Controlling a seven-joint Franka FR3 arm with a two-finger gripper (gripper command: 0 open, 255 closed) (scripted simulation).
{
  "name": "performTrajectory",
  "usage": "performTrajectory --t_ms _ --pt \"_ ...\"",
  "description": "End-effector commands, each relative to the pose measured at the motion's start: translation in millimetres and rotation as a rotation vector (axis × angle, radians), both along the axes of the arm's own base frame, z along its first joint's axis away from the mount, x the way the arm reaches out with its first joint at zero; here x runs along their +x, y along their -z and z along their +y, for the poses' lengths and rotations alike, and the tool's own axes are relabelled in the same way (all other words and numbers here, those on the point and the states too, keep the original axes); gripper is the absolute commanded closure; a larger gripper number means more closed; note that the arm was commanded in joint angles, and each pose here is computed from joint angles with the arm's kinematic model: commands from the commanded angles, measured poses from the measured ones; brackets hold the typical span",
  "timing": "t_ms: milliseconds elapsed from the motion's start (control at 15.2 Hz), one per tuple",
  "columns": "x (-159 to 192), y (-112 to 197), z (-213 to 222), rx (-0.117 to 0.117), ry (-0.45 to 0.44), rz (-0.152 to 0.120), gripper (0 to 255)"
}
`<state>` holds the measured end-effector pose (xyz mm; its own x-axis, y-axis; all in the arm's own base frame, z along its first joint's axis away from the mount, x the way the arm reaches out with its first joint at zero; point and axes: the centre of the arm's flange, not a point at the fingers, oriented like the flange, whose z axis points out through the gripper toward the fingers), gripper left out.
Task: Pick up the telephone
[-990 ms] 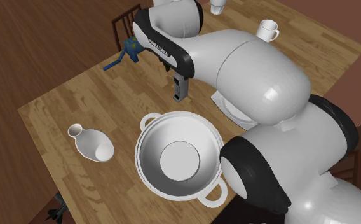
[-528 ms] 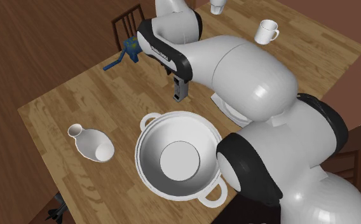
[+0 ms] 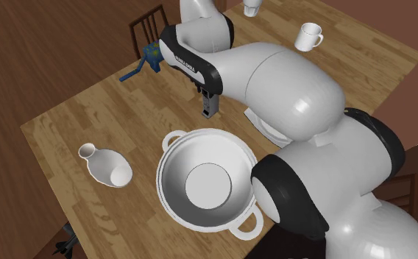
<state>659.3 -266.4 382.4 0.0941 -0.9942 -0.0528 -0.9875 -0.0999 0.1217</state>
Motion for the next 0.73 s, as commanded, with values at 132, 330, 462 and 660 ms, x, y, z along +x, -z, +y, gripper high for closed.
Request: performTrajectory --t_ms 132,330,462,660 --pt "-0.9 2.3 -1.0 0.000 0.002 0.003 255" --pt "-0.9 -9.3 -1.1 0.000 0.002 0.004 255" --pt "-0.8 -19.9 -1.2 0.000 0.002 0.004 255" --pt "-0.8 -35.7 -1.2 0.000 0.002 0.004 255"
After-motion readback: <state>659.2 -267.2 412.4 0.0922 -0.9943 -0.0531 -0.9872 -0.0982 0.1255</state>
